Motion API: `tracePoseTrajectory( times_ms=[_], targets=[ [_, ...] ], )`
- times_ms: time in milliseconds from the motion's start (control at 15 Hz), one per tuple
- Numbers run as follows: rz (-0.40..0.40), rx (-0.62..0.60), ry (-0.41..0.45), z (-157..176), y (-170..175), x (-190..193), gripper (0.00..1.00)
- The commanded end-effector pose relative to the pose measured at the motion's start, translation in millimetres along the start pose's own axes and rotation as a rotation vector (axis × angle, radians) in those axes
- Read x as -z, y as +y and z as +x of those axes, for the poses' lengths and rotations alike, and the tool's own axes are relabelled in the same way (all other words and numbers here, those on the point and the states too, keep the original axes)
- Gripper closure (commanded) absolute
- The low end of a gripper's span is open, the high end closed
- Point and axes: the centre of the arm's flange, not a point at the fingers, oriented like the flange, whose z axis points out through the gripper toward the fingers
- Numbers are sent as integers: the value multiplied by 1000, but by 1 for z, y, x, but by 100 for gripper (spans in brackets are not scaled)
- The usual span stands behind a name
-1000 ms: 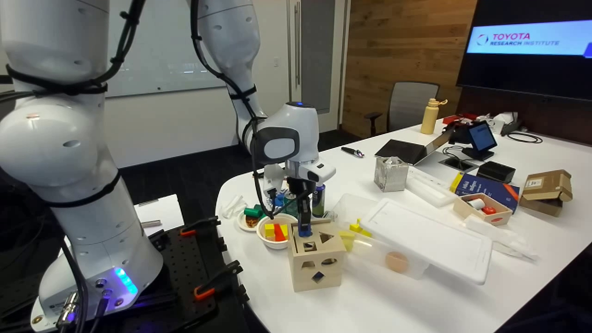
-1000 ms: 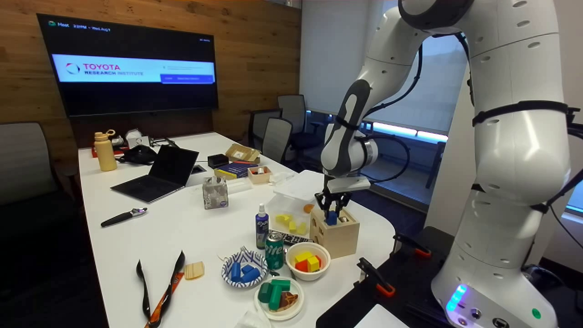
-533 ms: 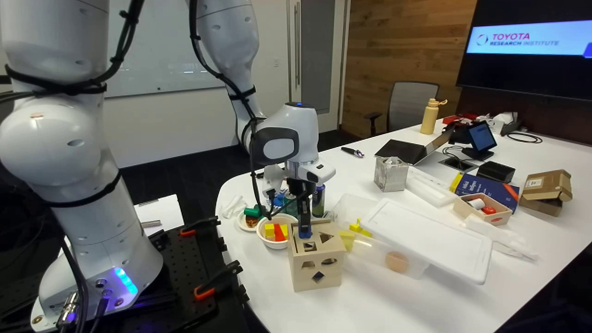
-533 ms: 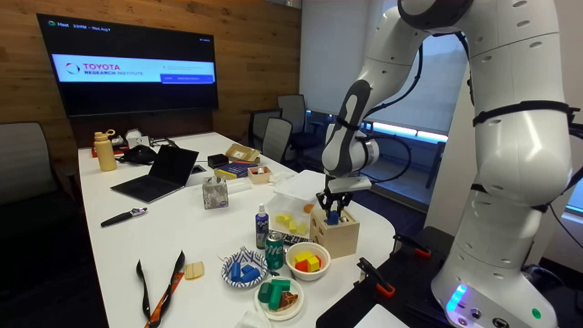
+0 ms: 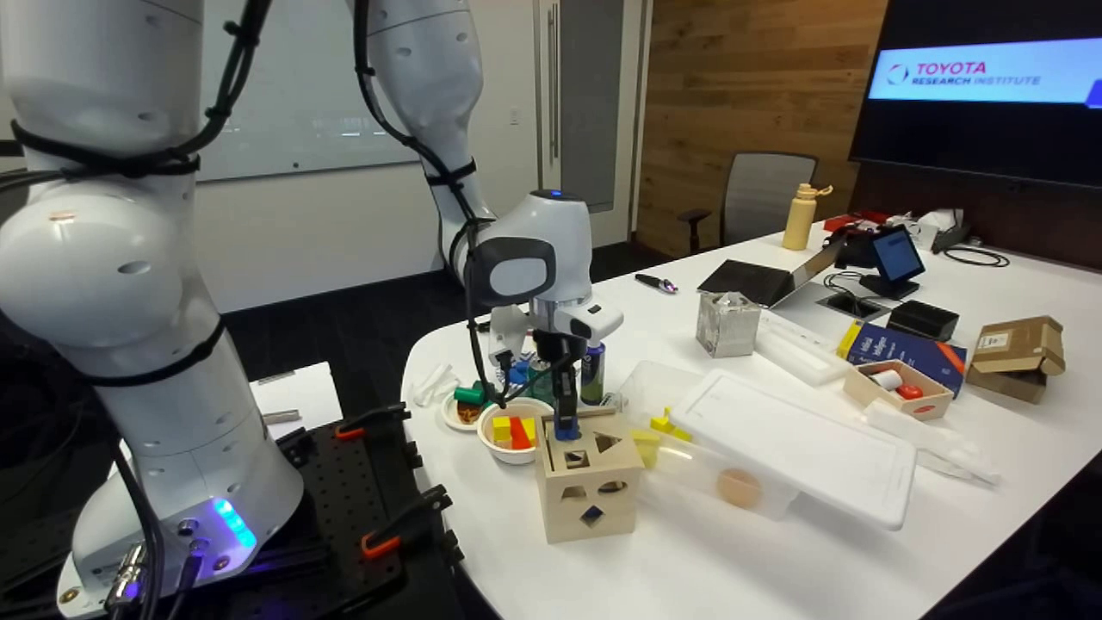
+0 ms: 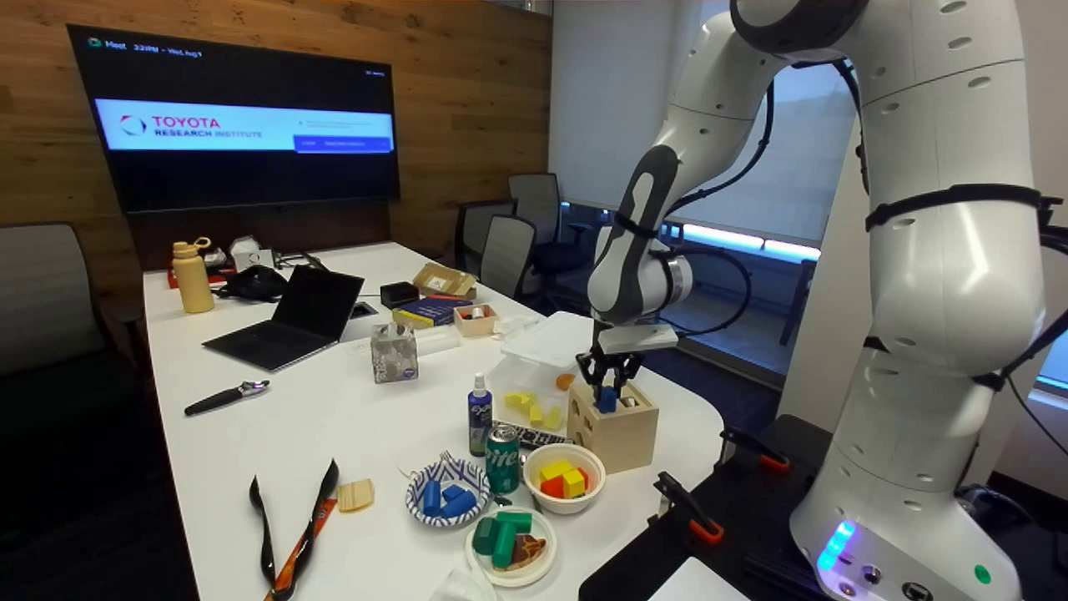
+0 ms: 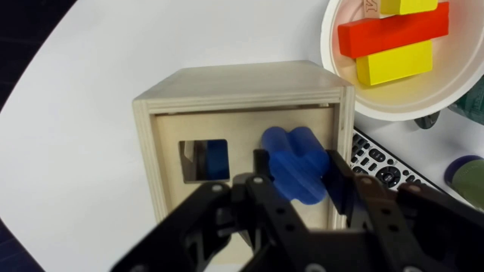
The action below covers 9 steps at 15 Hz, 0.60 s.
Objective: Put one blue block and one yellow block in the wooden toy box.
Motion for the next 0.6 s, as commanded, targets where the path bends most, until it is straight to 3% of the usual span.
tracePoseTrajectory(
  times_ms=[0, 533],
  targets=[
    [9, 10, -7, -5, -4, -11, 85],
    [-11, -17, -1, -4, 7, -10, 85]
  ],
)
